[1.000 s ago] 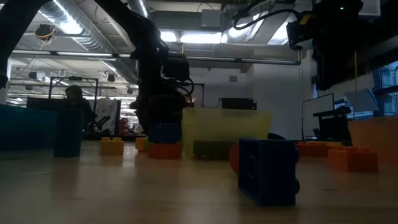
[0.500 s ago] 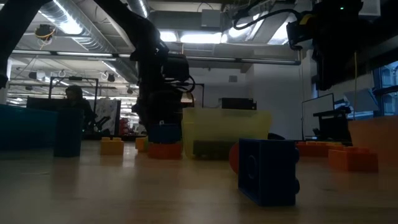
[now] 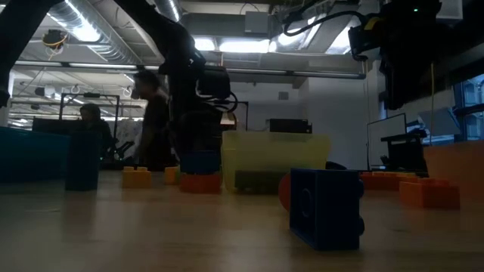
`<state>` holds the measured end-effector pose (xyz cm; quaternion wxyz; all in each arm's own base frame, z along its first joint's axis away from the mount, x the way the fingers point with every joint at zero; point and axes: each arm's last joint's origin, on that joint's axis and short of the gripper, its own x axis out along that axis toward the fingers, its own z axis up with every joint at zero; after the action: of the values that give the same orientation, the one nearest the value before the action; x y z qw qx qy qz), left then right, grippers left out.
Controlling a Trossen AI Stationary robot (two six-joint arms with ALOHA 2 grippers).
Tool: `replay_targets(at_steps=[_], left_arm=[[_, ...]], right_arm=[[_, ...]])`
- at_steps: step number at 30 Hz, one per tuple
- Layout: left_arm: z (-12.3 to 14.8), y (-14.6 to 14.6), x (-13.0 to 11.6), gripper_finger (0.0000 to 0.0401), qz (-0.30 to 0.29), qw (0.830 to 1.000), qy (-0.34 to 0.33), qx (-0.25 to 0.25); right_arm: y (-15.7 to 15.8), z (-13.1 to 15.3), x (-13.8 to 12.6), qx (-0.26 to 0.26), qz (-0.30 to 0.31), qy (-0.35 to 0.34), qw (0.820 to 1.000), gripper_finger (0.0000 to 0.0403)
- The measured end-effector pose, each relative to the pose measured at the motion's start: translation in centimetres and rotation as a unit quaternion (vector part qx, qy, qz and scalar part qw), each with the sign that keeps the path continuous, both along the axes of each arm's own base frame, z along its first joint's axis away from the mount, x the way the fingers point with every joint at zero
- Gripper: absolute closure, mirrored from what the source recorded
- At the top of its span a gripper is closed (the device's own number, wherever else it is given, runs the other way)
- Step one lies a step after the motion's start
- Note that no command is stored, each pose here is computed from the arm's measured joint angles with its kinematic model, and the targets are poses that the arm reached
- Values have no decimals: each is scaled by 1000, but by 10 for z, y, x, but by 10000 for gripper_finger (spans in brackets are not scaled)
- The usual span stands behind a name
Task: Sort blocks by size
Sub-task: Put the green 4 stud game piece into the orange bin
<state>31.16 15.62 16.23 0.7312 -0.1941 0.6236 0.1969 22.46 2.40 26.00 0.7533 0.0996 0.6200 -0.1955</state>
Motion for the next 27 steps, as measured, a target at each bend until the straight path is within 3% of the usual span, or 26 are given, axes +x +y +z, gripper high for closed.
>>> replay_targets(at_steps=[12, 19, 24, 27], left_arm=[[6, 2, 5, 397, -38, 999, -13, 14], [8, 3, 4, 399, -25, 999, -17, 13], [21, 5, 5, 400, -30, 998, -58, -13], [33, 8, 7, 400, -34, 995, -87, -26]], right_arm=[[0, 0, 0, 0, 0, 0, 1000, 175], [0, 0, 0, 0, 0, 0, 1000, 175], [0, 0, 0, -1, 5, 1, 1000, 175], [0, 0, 0, -7, 39, 7, 999, 175]])
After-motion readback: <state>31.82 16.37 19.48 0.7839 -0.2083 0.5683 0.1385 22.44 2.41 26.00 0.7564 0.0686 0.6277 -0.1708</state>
